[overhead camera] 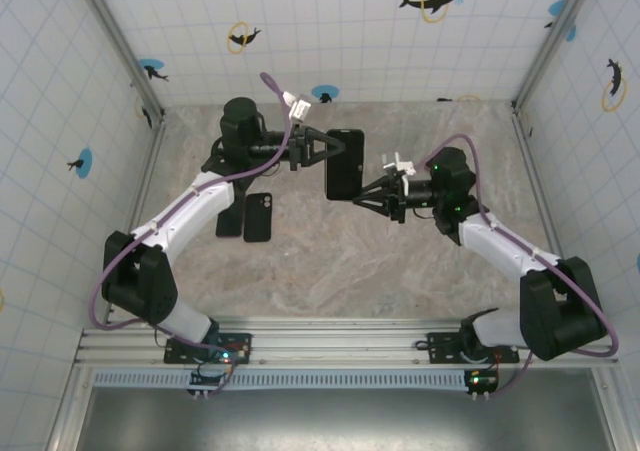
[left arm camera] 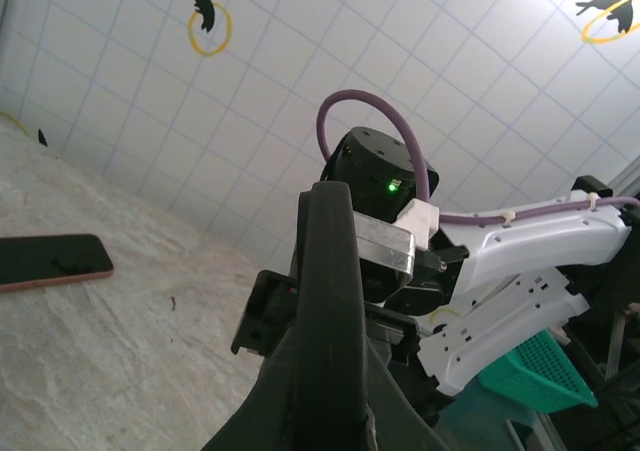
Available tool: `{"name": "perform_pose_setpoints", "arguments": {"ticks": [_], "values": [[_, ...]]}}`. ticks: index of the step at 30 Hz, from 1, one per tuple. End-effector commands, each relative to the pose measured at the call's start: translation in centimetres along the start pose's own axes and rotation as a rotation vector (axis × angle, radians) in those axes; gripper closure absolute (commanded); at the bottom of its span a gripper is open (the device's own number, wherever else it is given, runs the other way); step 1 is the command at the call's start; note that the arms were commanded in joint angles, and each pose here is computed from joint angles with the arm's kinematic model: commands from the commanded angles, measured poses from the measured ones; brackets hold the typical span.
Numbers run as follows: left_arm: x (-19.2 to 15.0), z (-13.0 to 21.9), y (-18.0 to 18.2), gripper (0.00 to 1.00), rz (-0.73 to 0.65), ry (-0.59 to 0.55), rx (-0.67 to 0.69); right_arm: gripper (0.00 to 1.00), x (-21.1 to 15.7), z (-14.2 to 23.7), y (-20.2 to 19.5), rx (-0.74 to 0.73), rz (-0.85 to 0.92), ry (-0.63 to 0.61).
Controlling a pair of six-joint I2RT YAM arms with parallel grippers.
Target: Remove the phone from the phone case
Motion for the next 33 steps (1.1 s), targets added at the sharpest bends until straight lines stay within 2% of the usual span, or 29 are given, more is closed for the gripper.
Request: {"name": "perform_pose_setpoints", "arguments": {"ticks": [1,13,20,27,33], "values": [[1.9,0.4,-1.9,1.00,-0.091,-0.029,-0.028,0.85,1.3,-0.4,0.3,0.051,0.070,-0.002],[1.8,0.9,-2.0,1.00,-0.048,-0.026,-0.054,0.89,1.3,-0.8,0.3,0.080,0.106,0.022],[1.4,1.0,-2.1,1.00,-0.026,-0.003,-0.075,0.93,1.4,-0.7,0.0,0.023,0.157,0.046],[1.1,1.0,-2.2,1.00,-0.009,0.014,-0.083,0.93,1.1,-0.9,-0.4,-0.051,0.203,0.160],[0.9,0.8,-1.7,1.00,0.018,0.025,-0.092,0.94,1.5,-1.0,-0.5,-0.098,0.254,0.189]]}}
Point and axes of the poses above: each hand's point on the last joint's axis, 136 mm out from that joint toward the fingers, its own z axis back along the fingers, its own y axis along the line the jaws close on, x = y × z, the point moved 9 cm from there along z, back along the fingers, and after that the axes turned 5 degrees about -z, right-handed, at the moved point
